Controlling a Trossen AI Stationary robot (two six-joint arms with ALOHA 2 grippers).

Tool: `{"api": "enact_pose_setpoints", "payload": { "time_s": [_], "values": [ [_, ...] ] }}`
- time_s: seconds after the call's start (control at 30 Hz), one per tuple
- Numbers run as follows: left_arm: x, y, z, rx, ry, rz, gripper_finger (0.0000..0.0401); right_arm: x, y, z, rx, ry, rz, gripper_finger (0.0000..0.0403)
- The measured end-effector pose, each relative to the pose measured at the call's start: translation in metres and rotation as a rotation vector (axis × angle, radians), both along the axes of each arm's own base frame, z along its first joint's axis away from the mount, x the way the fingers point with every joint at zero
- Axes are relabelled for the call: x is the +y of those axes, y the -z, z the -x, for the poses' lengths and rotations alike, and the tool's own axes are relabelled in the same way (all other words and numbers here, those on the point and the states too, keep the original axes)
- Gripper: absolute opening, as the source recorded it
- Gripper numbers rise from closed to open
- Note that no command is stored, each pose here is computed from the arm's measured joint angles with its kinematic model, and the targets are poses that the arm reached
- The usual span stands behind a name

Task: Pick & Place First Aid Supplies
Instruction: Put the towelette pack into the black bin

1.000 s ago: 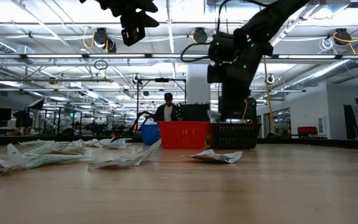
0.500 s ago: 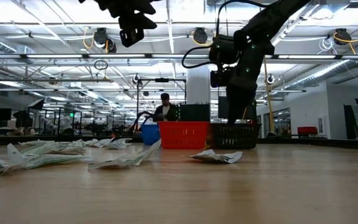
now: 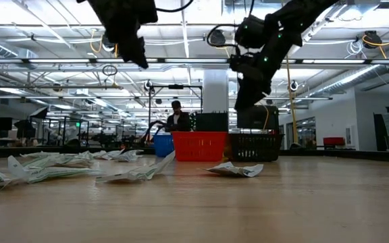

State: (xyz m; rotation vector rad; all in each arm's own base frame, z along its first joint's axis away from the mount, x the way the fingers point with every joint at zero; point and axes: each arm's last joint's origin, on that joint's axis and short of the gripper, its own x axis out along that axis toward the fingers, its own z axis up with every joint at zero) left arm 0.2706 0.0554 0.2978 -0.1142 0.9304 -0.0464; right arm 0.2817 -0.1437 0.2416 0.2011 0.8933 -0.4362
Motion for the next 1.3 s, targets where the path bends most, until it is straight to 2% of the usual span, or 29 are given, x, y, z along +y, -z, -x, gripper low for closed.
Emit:
{"api": "enact_pose_setpoints", "payload": {
  "time_s": [0.1, 0.23, 0.37, 0.5, 0.63, 0.97, 1.17, 1.3],
  "values": [
    [0.007, 0.005, 0.001, 0.050, 0.005, -0.096, 0.0127, -0.001, -0.016, 0.006, -0.086, 0.043, 0.010, 0.0219],
    [0.014, 0.010, 0.002, 0.091, 0.029, -0.152, 0.0139, 0.001, -0.037, 0.015, -0.167, 0.061, 0.041, 0.0216],
    [0.018, 0.022, 0.003, 0.180, 0.022, -0.141, 0.0171, 0.005, -0.056, 0.023, -0.252, 0.059, 0.083, 0.0215],
    [0.018, 0.050, -0.001, 0.288, 0.019, -0.089, 0.0200, 0.008, -0.066, 0.029, -0.292, 0.061, 0.100, 0.0215],
    [0.013, 0.073, -0.010, 0.320, 0.042, -0.058, 0.0211, 0.010, -0.071, 0.032, -0.314, 0.069, 0.105, 0.0214],
    [-0.001, 0.137, -0.023, 0.482, 0.011, -0.107, 0.0177, 0.010, -0.070, 0.032, -0.302, 0.056, 0.114, 0.0214],
    [0.000, 0.156, -0.030, 0.503, -0.020, -0.093, 0.0158, 0.010, -0.070, 0.032, -0.297, 0.046, 0.123, 0.0210],
    [-0.001, 0.162, -0.033, 0.509, 0.022, -0.088, 0.0131, 0.010, -0.070, 0.032, -0.293, 0.039, 0.131, 0.0210]
  ]
}}
